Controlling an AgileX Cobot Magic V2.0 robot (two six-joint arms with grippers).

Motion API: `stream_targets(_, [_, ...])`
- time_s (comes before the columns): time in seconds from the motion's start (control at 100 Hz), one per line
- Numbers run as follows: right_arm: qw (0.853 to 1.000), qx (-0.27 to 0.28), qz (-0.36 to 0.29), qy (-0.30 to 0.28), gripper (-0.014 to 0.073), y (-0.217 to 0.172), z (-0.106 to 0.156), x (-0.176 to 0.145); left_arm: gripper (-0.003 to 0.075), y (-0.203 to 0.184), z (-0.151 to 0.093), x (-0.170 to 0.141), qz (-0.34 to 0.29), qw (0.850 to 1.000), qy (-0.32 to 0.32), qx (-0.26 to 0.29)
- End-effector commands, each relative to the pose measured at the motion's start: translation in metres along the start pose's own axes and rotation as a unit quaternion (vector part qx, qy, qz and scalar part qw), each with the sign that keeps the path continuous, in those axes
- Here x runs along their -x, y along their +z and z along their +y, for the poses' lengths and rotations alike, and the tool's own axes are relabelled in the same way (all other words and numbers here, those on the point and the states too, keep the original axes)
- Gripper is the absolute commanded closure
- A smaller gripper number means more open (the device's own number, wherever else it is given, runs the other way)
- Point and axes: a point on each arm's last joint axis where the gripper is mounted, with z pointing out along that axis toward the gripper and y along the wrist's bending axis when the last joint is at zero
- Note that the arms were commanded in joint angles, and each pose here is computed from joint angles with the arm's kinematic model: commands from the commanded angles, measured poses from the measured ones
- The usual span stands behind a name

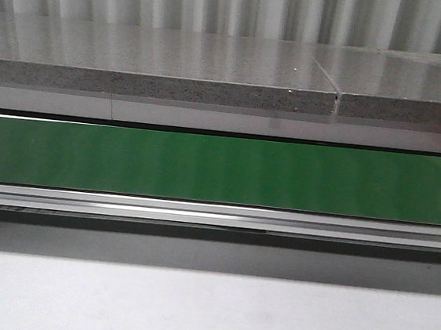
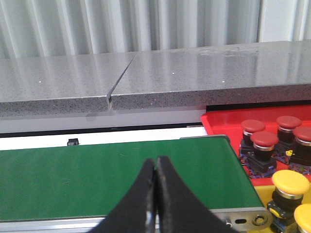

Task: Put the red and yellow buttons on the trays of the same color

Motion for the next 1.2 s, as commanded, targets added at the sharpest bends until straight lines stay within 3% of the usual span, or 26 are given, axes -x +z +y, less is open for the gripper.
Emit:
stream_targets(0.0, [0.999,0.004,-0.053,0.0,0.0664,-0.002,0.001,0.013,0.0741,-0.004,0.003,0.01,-0.076,0.997,-0.013,0.017])
stream_targets(0.1, [0.999,0.004,-0.053,0.0,0.0664,-0.002,0.001,0.013,0.0741,-0.004,0.007,0.004,-0.149,0.988,-0.021,0.046])
stream_targets(0.2, [0.999,0.004,-0.053,0.0,0.0664,-0.002,0.001,0.013,0.0741,-0.005,0.011,-0.003,-0.235,0.969,-0.024,0.075])
stream_targets(0.29, [0.999,0.004,-0.053,0.0,0.0664,-0.002,0.001,0.013,0.0741,-0.005,0.011,-0.017,-0.272,0.958,-0.024,0.087])
stream_targets(0.56, [0.999,0.004,-0.053,0.0,0.0664,-0.002,0.001,0.013,0.0741,0.016,0.008,-0.072,-0.253,0.963,-0.023,0.092])
stream_targets(0.75, [0.999,0.004,-0.053,0.0,0.0664,-0.002,0.001,0.013,0.0741,0.026,0.006,-0.109,-0.317,0.943,-0.021,0.099])
stream_targets(0.78, [0.999,0.004,-0.053,0.0,0.0664,-0.002,0.001,0.013,0.0741,0.026,0.005,-0.115,-0.291,0.952,-0.024,0.094])
stream_targets(0.86, [0.999,0.004,-0.051,0.0,0.0664,-0.002,0.001,0.013,0.0741,0.029,0.005,-0.116,-0.276,0.956,-0.026,0.093])
stream_targets(1.19, [0.999,0.004,-0.051,0.0,0.0664,-0.002,0.001,0.013,0.0741,0.026,0.005,-0.113,-0.297,0.95,-0.025,0.095])
